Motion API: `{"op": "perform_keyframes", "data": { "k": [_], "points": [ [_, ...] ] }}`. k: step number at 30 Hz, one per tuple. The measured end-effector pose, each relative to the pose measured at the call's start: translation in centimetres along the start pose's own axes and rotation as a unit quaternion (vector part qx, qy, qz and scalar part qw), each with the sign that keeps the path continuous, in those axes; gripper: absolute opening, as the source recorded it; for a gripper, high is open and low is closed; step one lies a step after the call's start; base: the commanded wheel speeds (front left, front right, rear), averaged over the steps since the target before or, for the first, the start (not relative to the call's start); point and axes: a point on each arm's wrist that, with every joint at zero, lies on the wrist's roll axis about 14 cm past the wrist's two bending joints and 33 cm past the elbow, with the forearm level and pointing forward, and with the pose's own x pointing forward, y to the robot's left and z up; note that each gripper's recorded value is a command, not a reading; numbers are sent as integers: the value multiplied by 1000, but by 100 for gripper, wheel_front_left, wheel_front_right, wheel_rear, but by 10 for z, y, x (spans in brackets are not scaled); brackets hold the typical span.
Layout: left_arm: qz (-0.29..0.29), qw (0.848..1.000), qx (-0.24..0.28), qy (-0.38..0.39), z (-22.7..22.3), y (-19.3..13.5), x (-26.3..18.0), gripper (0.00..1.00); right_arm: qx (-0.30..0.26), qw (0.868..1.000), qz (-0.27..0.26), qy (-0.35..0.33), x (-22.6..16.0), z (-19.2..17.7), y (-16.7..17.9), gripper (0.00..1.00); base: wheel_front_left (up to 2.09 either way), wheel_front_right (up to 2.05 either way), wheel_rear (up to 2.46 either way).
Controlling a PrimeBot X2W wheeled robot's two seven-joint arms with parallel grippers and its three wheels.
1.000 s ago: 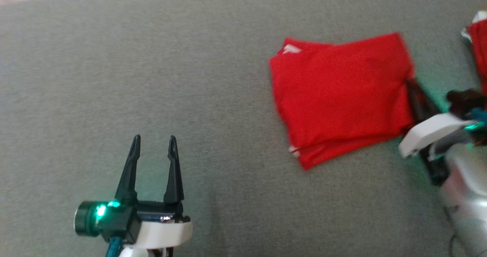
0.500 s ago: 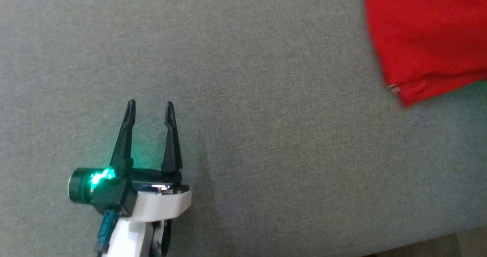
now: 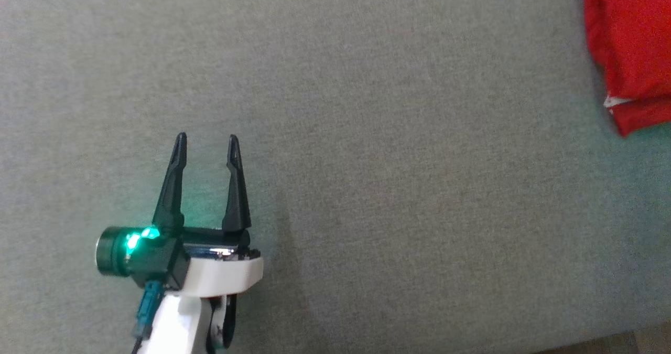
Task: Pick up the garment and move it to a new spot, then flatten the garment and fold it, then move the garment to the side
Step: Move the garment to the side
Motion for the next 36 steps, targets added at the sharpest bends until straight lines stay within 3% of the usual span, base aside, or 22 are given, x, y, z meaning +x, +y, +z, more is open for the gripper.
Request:
{"op": "perform_keyframes", "data": {
  "k": [7,14,20,27,36],
  "points": [
    [13,1000,17,-16,22,2,-30,100,86,990,110,-9,-48,-15,104,100,0,0,0],
    [36,999,29,-23,35,8,-79,100,165,962,213,-51,-109,-2,187,100,0,0,0],
    [65,996,30,-52,54,18,-110,100,203,945,214,-139,-137,53,188,100,0,0,0],
    [99,992,33,-76,67,31,-132,100,210,943,222,-130,-170,41,200,100,0,0,0],
    [104,991,35,-83,70,31,-138,100,217,943,206,-144,-175,47,191,100,0,0,0]
  ]
}}
